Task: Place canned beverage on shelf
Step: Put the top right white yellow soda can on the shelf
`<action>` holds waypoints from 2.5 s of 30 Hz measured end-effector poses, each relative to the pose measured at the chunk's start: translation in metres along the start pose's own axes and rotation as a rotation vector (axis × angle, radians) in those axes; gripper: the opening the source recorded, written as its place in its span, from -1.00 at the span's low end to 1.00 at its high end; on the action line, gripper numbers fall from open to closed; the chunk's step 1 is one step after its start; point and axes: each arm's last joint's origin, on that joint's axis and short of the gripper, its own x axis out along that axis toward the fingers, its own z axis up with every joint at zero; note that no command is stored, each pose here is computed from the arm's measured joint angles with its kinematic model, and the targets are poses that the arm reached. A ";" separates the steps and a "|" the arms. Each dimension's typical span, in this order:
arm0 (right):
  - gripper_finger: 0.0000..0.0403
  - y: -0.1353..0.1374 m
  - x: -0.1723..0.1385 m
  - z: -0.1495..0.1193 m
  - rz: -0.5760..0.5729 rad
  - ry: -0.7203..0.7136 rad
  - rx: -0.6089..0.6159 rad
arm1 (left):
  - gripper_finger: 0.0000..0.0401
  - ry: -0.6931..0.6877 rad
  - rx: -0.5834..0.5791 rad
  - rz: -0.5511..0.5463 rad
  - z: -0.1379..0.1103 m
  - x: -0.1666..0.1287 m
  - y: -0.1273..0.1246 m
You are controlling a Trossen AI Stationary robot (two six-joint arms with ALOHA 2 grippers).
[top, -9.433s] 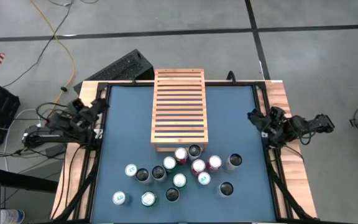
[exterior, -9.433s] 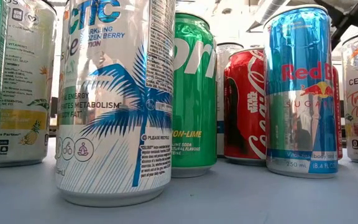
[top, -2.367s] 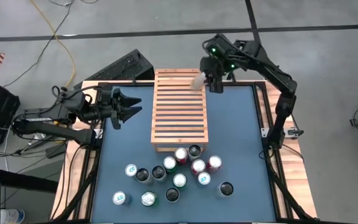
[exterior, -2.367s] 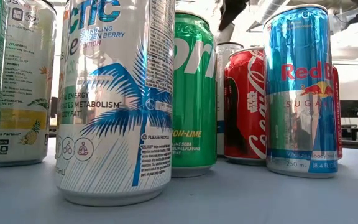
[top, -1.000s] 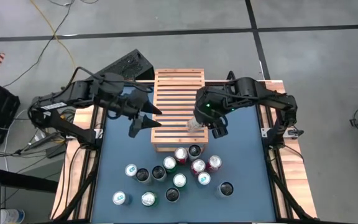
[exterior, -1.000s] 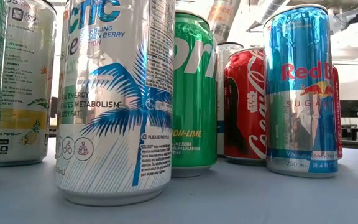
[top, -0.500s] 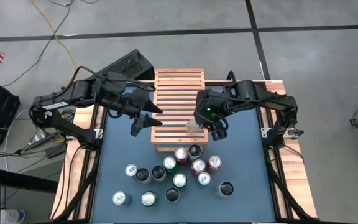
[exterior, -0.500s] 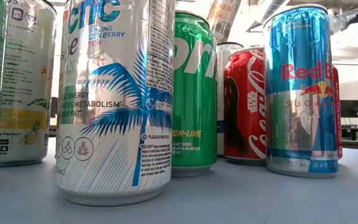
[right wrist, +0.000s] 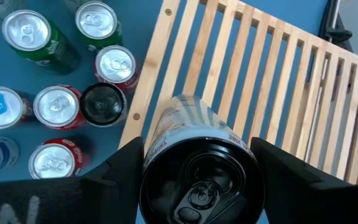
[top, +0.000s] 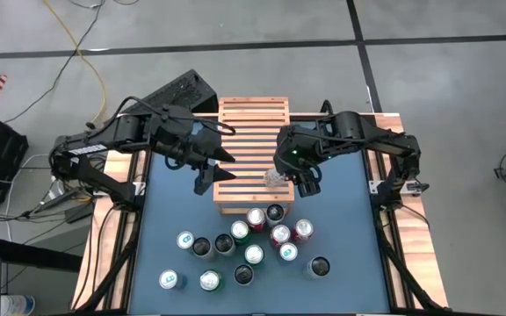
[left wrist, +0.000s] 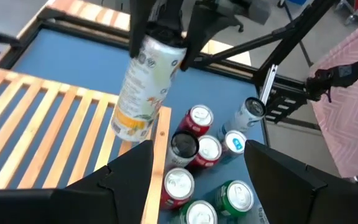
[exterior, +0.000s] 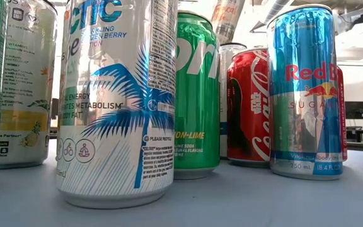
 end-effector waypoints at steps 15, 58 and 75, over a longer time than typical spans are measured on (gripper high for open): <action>0.24 -0.010 0.013 0.002 0.038 0.013 0.031 | 0.20 0.000 0.008 0.000 0.000 0.001 0.000; 0.35 -0.015 0.031 0.006 0.020 0.054 0.012 | 0.35 0.136 0.274 0.168 -0.009 0.071 0.029; 0.35 -0.016 0.031 0.009 0.000 0.024 0.016 | 0.66 0.131 0.299 0.239 -0.022 0.096 0.042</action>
